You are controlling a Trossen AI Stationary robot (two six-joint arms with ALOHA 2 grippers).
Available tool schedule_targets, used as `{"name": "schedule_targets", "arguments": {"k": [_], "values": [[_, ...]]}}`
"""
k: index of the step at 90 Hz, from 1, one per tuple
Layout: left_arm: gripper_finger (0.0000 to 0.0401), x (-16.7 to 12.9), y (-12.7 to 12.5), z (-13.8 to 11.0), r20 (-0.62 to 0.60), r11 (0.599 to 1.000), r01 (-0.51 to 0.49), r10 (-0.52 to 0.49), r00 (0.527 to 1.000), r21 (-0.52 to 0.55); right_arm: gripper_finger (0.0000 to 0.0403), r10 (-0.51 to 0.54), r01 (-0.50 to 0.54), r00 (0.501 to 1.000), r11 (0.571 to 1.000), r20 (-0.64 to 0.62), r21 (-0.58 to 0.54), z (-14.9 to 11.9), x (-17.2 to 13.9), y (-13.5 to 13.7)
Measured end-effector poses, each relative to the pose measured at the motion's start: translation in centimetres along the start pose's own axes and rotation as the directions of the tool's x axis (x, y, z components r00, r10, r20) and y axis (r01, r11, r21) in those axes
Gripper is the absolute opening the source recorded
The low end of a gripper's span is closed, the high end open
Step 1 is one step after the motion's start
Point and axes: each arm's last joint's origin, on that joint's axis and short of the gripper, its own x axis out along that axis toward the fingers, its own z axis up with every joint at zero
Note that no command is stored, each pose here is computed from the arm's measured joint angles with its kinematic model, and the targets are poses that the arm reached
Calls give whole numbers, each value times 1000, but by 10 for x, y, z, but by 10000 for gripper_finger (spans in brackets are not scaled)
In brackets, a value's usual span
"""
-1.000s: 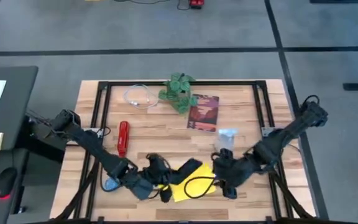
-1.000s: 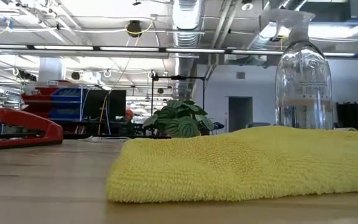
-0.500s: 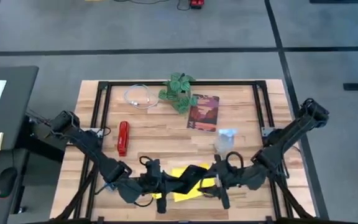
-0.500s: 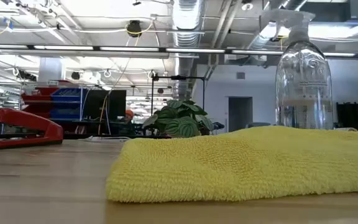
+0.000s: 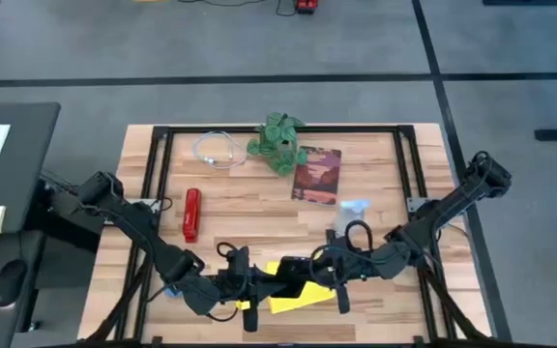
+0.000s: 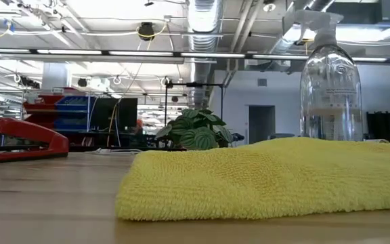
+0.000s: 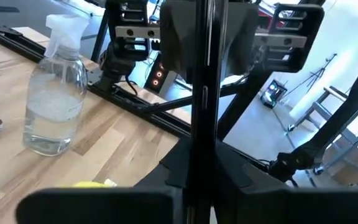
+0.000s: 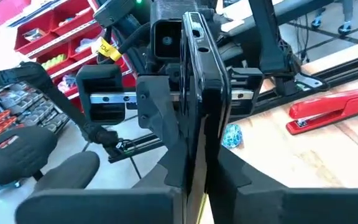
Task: Apply microfiber cloth
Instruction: Spray the back of the cellphone using the spray cleaning bottle
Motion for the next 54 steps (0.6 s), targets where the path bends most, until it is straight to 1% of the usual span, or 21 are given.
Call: {"name": "schedule_targets", "arguments": {"k": [21, 33, 54], "values": [[21, 5, 4, 1, -50, 999, 34, -33, 998, 8, 17, -6, 6, 1000, 1000, -14, 11, 1, 2, -5], [20, 7, 6, 1, -54, 999, 36, -35, 998, 19, 17, -5, 6, 1000, 1000, -13, 18, 1, 2, -5], [7, 8, 6, 2, -53, 999, 36, -34, 998, 31, 17, -6, 6, 1000, 1000, -11, 19, 2, 3, -5]]}}
